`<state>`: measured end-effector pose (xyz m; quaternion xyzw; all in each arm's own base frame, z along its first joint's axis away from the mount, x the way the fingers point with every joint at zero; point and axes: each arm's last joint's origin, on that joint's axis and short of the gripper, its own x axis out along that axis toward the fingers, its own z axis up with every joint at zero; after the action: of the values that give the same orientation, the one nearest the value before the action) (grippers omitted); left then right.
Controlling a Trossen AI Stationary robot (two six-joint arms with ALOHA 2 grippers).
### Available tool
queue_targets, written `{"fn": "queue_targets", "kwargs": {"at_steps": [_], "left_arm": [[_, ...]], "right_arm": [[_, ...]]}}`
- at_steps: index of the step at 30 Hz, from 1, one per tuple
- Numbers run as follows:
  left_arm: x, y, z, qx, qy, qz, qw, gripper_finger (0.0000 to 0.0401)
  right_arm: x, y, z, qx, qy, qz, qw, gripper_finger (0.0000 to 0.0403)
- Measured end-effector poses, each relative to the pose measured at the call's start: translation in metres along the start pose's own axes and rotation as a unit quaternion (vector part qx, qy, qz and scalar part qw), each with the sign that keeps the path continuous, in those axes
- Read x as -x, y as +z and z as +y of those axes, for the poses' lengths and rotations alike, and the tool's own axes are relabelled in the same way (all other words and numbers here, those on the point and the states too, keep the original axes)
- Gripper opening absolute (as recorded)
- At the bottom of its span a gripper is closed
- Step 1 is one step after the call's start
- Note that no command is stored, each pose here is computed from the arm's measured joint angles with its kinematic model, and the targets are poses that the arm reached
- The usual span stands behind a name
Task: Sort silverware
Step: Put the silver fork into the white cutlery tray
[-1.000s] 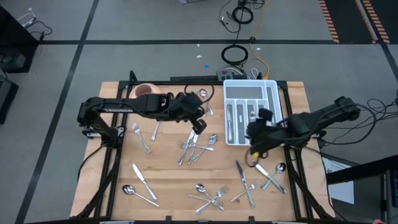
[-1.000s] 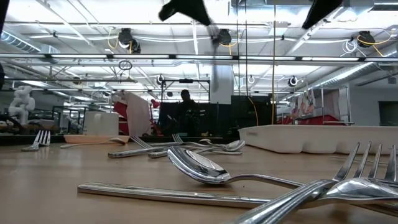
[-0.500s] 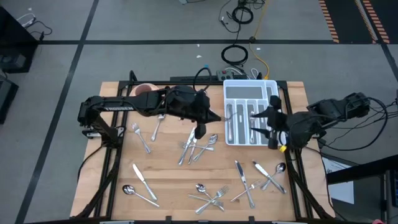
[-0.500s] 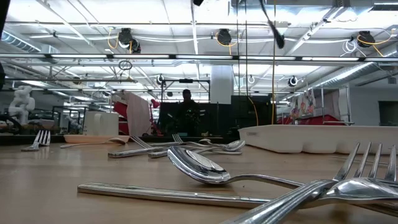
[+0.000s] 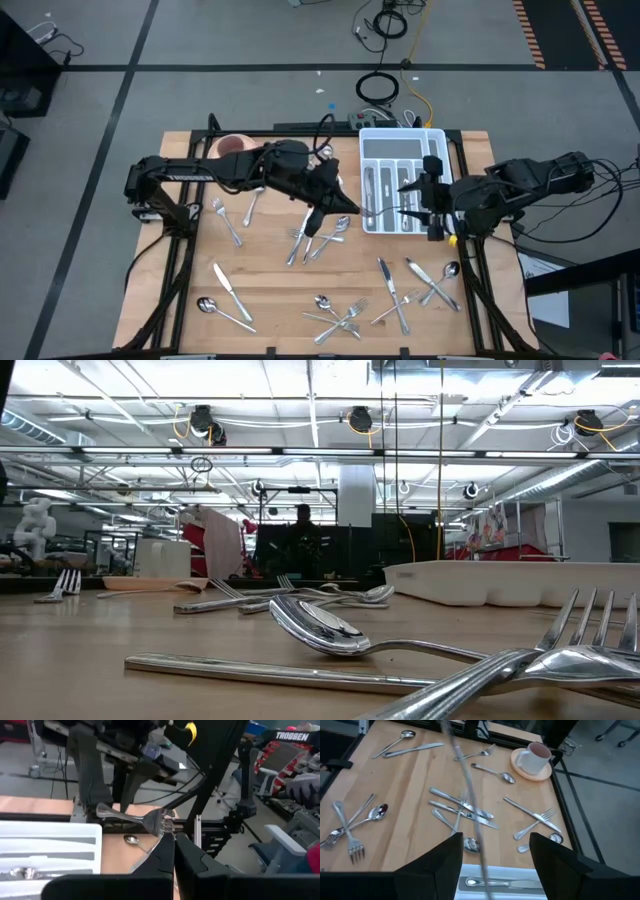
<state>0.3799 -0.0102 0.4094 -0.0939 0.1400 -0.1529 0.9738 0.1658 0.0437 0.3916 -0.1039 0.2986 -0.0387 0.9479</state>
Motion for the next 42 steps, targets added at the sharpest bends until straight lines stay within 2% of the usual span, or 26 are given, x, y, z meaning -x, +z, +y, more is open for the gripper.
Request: {"fn": "queue_targets", "kwargs": {"at_steps": [8, 11, 16, 20, 25, 29, 31, 36, 39, 41, 42], "left_arm": [[0.0, 0.001, 0.0, -0.002, -0.002, -0.006, 1.0, 0.0], [0.0, 0.002, 0.0, -0.004, -0.003, -0.011, 1.0, 0.0], [0.0, 0.002, 0.0, -0.004, -0.003, -0.011, 1.0, 0.0], [0.0, 0.002, 0.0, -0.005, -0.001, -0.011, 1.0, 0.0], [0.0, 0.002, 0.001, -0.007, 0.012, -0.011, 1.0, 0.0001], [0.002, -0.002, 0.008, -0.008, 0.073, 0.01, 0.997, 0.0022], [0.007, -0.007, 0.014, -0.001, 0.115, 0.037, 0.993, 0.0041], [0.023, -0.015, 0.027, 0.006, 0.26, 0.087, 0.962, 0.0079], [0.03, -0.018, 0.034, 0.038, 0.348, 0.093, 0.932, 0.0085], [0.032, -0.023, 0.038, 0.062, 0.375, 0.105, 0.919, 0.0085], [0.033, -0.024, 0.038, 0.069, 0.379, 0.108, 0.916, 0.0085]], "right_arm": [[-0.001, 0.0, 0.001, 0.002, 0.018, 0.003, 1.0, 0.0218], [-0.002, 0.0, 0.001, 0.003, 0.017, 0.006, 1.0, 0.0199], [-0.004, -0.003, -0.001, 0.006, 0.006, 0.025, 1.0, 0.0129], [-0.007, -0.005, -0.003, 0.011, 0.002, 0.039, 0.999, 0.0023], [-0.012, -0.004, -0.003, 0.019, -0.024, 0.048, 0.998, 0.0004], [-0.014, -0.007, -0.005, 0.006, -0.081, 0.062, 0.995, 0.0002], [-0.014, -0.008, -0.007, -0.021, -0.119, 0.065, 0.991, 0.0001], [-0.008, -0.024, -0.013, -0.061, -0.205, 0.118, 0.97, 0.0], [-0.006, -0.039, -0.019, -0.121, -0.263, 0.177, 0.941, 0.0], [-0.009, -0.049, -0.022, -0.167, -0.303, 0.231, 0.909, 0.0], [-0.015, -0.05, -0.021, -0.194, -0.309, 0.237, 0.9, 0.0]]}}
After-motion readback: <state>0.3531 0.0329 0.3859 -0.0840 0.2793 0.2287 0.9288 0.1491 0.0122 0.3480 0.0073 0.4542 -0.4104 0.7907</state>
